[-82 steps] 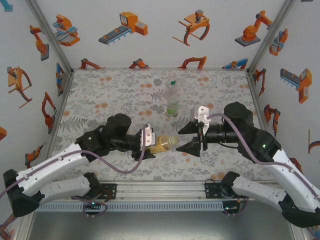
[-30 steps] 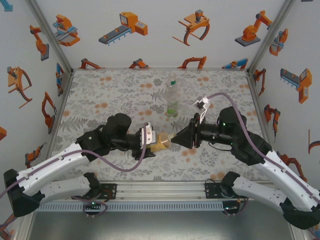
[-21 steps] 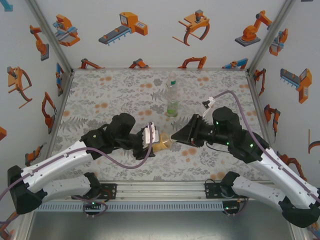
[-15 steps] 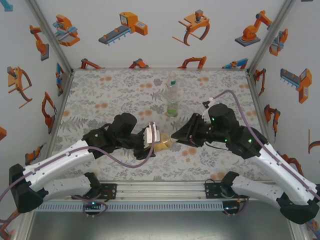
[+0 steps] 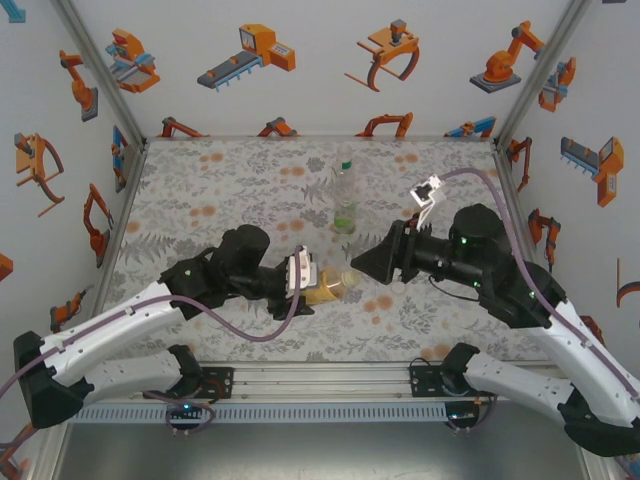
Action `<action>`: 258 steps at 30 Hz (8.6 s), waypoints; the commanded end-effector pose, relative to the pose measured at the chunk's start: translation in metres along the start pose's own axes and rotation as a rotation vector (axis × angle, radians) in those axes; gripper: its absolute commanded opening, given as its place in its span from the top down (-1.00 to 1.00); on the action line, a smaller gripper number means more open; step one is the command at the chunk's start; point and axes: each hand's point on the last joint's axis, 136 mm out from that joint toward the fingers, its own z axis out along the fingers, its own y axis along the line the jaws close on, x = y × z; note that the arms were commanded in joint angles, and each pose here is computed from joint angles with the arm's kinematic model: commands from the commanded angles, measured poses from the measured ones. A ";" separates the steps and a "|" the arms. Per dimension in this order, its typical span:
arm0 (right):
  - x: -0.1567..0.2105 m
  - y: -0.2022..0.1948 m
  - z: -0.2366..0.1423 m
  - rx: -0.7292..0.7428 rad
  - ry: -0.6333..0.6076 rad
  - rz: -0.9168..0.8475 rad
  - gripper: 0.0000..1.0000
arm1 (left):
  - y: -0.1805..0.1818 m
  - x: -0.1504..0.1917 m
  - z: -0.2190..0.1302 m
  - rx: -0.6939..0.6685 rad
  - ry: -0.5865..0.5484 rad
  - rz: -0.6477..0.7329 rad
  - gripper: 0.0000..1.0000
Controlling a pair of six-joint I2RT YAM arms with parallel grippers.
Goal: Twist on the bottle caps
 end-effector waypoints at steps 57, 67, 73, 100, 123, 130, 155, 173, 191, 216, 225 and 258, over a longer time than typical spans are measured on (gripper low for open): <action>0.060 0.050 0.007 -0.497 0.139 -0.840 0.54 | -0.013 -0.022 -0.013 0.061 -0.061 0.034 1.00; 0.016 0.011 0.038 -0.184 0.028 0.105 1.00 | -0.010 -0.017 -0.008 0.058 -0.035 0.026 1.00; 0.037 -0.037 0.034 0.159 0.125 0.600 1.00 | -0.009 -0.016 -0.006 0.054 -0.032 0.027 1.00; -0.060 0.076 -0.023 -0.385 -0.334 -0.196 -0.11 | -0.011 -0.060 -0.023 0.065 -0.204 0.015 1.00; -0.045 0.170 -0.080 -0.971 -0.393 -0.624 -0.02 | -0.046 -0.150 -0.078 0.270 -0.576 0.076 1.00; -0.045 0.163 -0.068 -0.942 -0.382 -0.597 -0.01 | -0.047 -0.152 -0.076 0.298 -0.573 0.070 1.00; -0.047 0.152 -0.052 -0.870 -0.385 -0.587 0.03 | -0.047 -0.153 -0.074 0.319 -0.575 0.070 1.00; -0.052 0.138 -0.040 -0.777 -0.411 -0.542 0.84 | -0.041 -0.144 -0.062 0.297 -0.537 0.041 1.00; -0.056 0.056 0.025 -0.289 -0.363 -0.269 1.00 | 0.045 -0.084 -0.026 -0.197 -0.252 -0.120 1.00; -0.033 0.137 -0.033 -0.571 -0.410 -0.618 0.07 | -0.041 -0.130 -0.071 0.219 -0.477 0.050 1.00; -0.040 0.177 -0.042 -0.802 -0.416 -0.606 -0.18 | -0.055 -0.140 -0.072 0.361 -0.477 0.023 1.00; -0.021 0.182 -0.071 -0.878 -0.373 -0.697 0.41 | -0.059 -0.138 -0.077 0.368 -0.495 0.045 1.00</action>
